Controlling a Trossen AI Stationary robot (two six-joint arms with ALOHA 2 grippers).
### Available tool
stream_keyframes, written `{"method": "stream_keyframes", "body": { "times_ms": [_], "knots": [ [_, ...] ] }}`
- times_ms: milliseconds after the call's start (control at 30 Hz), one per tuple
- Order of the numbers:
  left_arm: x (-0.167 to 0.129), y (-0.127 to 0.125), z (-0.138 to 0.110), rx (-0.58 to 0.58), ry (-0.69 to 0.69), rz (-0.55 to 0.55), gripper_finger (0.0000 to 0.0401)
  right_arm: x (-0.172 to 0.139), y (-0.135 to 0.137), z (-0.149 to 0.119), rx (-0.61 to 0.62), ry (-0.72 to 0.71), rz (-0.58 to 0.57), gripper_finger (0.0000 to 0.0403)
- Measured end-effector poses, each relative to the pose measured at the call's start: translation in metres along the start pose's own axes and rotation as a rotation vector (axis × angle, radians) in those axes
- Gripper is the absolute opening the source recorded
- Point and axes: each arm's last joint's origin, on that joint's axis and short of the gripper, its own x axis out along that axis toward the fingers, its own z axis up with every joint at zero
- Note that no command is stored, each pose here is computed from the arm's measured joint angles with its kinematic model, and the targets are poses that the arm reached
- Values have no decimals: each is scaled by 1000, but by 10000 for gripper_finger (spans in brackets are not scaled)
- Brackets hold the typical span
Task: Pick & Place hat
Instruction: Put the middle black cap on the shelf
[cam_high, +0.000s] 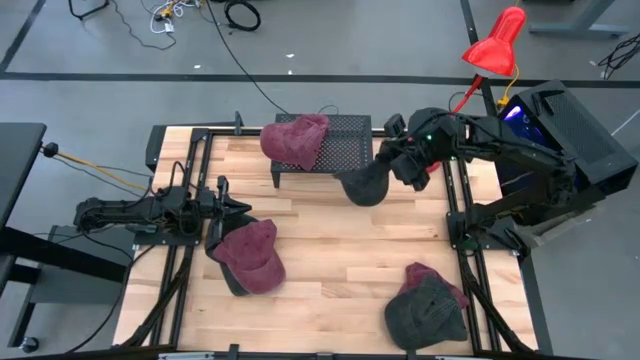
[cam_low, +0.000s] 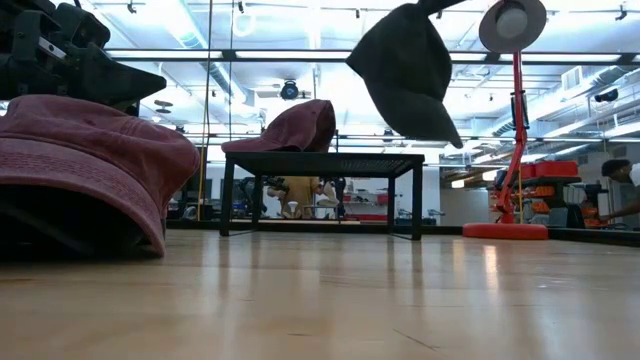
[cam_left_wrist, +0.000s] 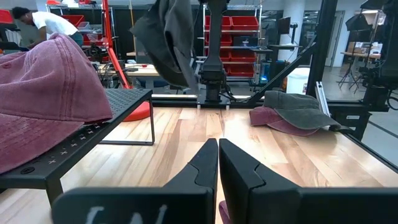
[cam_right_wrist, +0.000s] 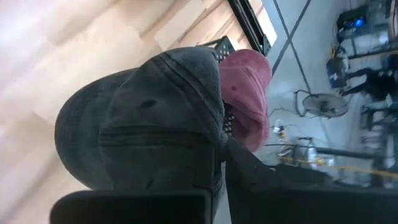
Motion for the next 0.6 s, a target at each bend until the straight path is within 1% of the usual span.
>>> {"method": "stream_keyframes", "body": {
  "times_ms": [100, 267, 500, 600],
  "knots": [
    [0, 0, 0, 0, 0, 0, 21, 0, -2, -5, -69, 14, -4, 11],
    [0, 0, 0, 0, 0, 0, 21, 1, -6, -14, -142, 44, -10, 11],
    [0, 0, 0, 0, 0, 0, 21, 6, -12, -27, -182, 93, -8, 11],
    [0, 0, 0, 0, 0, 0, 21, 11, -16, -32, -218, 112, -6, 11]
  ]
}}
